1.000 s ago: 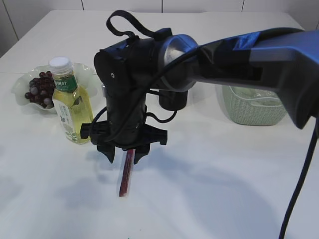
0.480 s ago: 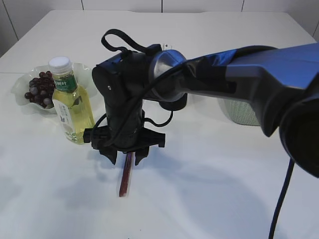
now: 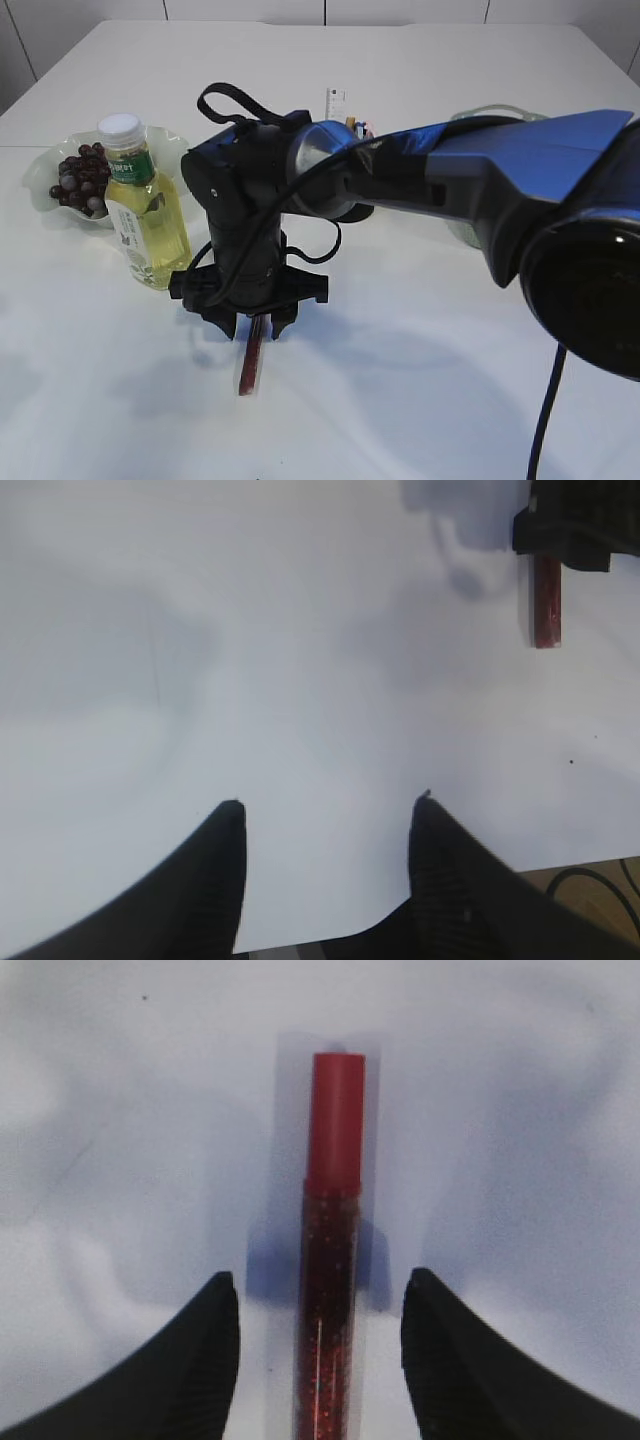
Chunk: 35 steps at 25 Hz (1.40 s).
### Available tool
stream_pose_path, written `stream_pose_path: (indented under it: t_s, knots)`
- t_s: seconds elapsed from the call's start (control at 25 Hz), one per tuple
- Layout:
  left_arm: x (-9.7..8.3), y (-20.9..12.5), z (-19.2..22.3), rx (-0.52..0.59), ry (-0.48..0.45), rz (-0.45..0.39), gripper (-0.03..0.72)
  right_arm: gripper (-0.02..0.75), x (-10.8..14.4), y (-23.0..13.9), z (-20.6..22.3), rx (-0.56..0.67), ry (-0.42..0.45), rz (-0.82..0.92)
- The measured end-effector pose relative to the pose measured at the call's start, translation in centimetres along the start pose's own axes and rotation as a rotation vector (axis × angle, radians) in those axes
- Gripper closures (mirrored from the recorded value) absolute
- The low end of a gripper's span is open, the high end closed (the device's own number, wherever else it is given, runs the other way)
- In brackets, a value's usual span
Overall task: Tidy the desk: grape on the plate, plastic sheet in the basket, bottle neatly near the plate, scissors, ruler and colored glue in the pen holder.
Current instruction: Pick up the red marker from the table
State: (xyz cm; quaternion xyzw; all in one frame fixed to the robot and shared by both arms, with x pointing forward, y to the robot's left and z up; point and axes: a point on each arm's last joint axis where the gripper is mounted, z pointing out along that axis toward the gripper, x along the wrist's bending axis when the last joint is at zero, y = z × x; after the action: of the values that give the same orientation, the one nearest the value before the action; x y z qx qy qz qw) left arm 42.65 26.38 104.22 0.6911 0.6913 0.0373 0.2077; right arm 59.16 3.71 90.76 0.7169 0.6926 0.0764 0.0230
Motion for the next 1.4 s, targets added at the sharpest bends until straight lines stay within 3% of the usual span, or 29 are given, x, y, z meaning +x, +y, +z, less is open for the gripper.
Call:
stream_pose_path:
  t_s: [0.8, 0.92, 1.16, 1.4]
  knots:
    - [0.0, 0.0, 0.0, 0.0, 0.0, 0.0, 0.305, 0.322, -0.07, -0.02, 0.56, 0.019, 0.004, -0.003]
    - [0.0, 0.0, 0.0, 0.0, 0.0, 0.0, 0.305, 0.372, -0.11, 0.02, 0.56, 0.02, 0.005, -0.003]
    - [0.0, 0.0, 0.0, 0.0, 0.0, 0.0, 0.305, 0.551, -0.13, 0.01, 0.56, 0.021, 0.004, -0.007]
    - [0.0, 0.0, 0.0, 0.0, 0.0, 0.0, 0.309, 0.573, -0.2, 0.06, 0.55, 0.023, 0.002, -0.062]
